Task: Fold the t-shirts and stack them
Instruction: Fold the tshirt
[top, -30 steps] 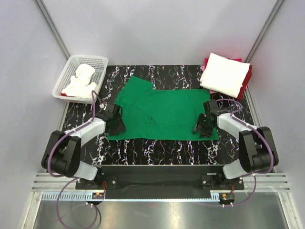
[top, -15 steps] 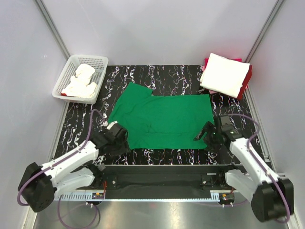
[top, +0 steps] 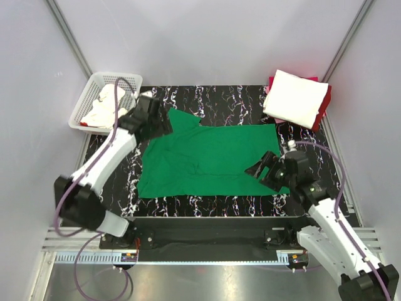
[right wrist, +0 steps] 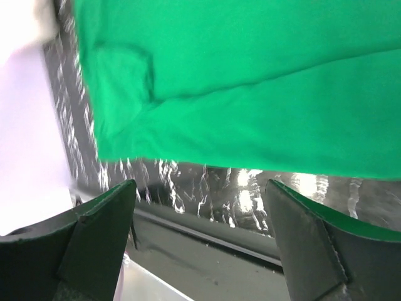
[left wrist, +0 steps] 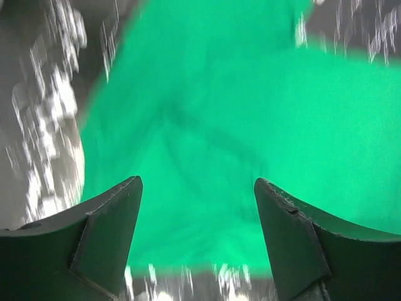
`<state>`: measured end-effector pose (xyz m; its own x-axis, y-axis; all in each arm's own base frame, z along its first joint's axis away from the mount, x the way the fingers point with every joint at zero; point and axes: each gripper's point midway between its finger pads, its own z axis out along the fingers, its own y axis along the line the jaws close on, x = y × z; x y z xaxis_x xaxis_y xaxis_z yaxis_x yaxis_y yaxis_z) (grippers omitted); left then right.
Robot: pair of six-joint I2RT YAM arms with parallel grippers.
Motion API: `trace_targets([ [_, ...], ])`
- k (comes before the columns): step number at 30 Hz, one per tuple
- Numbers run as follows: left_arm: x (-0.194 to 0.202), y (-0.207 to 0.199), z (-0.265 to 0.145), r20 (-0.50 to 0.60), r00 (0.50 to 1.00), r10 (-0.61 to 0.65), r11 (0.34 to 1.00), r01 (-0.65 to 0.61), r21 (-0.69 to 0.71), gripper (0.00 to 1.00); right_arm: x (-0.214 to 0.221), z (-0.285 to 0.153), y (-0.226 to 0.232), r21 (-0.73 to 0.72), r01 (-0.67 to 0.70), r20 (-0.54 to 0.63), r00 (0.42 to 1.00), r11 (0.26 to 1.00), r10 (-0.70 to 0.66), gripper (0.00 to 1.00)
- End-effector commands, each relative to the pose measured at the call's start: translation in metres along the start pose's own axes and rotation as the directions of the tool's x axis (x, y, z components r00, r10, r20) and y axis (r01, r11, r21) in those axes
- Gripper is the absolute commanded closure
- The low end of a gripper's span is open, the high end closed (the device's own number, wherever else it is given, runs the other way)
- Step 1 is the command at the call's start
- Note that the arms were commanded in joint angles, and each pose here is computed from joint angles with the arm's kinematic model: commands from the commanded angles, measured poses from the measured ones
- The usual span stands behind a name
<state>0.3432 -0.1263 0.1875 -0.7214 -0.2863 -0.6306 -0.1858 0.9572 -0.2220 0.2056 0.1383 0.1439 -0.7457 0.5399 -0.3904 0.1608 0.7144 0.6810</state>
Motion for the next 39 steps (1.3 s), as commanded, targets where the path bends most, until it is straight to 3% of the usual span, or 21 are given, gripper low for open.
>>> trace_targets([
  [1,-0.053,-0.016,0.053,0.040,0.991,0.130,0.990,-0.132,0.044,0.23,0.013,0.009,0.033,-0.224,0.119,0.028,0.993,0.967,-0.116,0.08],
  [7,-0.121,-0.041,0.122,0.088,0.988,0.126,0.975,-0.140,0.173,0.23,0.046,0.031,0.020,-0.245,0.190,-0.003,0.980,0.951,-0.197,0.07],
  [10,-0.128,-0.040,0.185,0.047,0.993,0.111,0.977,-0.117,0.180,0.23,0.050,0.033,0.023,-0.278,0.196,-0.009,0.978,0.940,-0.207,0.06],
  [13,-0.138,-0.039,0.221,0.044,0.993,0.105,0.978,-0.111,0.174,0.23,0.054,0.037,0.020,-0.278,0.190,-0.024,0.979,0.942,-0.204,0.05],
  [19,-0.129,-0.028,0.278,0.005,1.000,0.023,0.986,-0.023,0.163,0.21,0.055,0.043,0.017,-0.270,0.179,-0.032,0.980,0.946,-0.195,0.05],
  [25,-0.103,-0.034,0.296,-0.082,0.992,-0.096,0.973,0.111,0.201,0.25,0.056,0.045,0.016,-0.266,0.175,-0.038,0.981,0.948,-0.192,0.04],
  [27,-0.092,-0.035,0.299,-0.105,0.988,-0.110,0.970,0.130,0.204,0.28,0.057,0.046,0.015,-0.262,0.173,-0.043,0.981,0.949,-0.191,0.04],
  [28,-0.087,-0.035,0.302,-0.111,0.987,-0.118,0.970,0.139,0.201,0.37,0.056,0.046,0.015,-0.260,0.172,-0.041,0.981,0.950,-0.189,0.04],
  [31,-0.077,-0.034,0.306,-0.133,0.984,-0.121,0.968,0.147,0.202,0.48,0.057,0.046,0.014,-0.259,0.171,-0.043,0.981,0.951,-0.188,0.04],
  [37,-0.073,-0.032,0.308,-0.138,0.983,-0.125,0.969,0.150,0.195,0.63,0.057,0.047,0.014,-0.260,0.168,-0.040,0.982,0.951,-0.185,0.04],
  [39,-0.075,-0.033,0.307,-0.132,0.984,-0.122,0.969,0.147,0.201,0.76,0.057,0.048,0.014,-0.258,0.169,-0.044,0.982,0.951,-0.186,0.04],
])
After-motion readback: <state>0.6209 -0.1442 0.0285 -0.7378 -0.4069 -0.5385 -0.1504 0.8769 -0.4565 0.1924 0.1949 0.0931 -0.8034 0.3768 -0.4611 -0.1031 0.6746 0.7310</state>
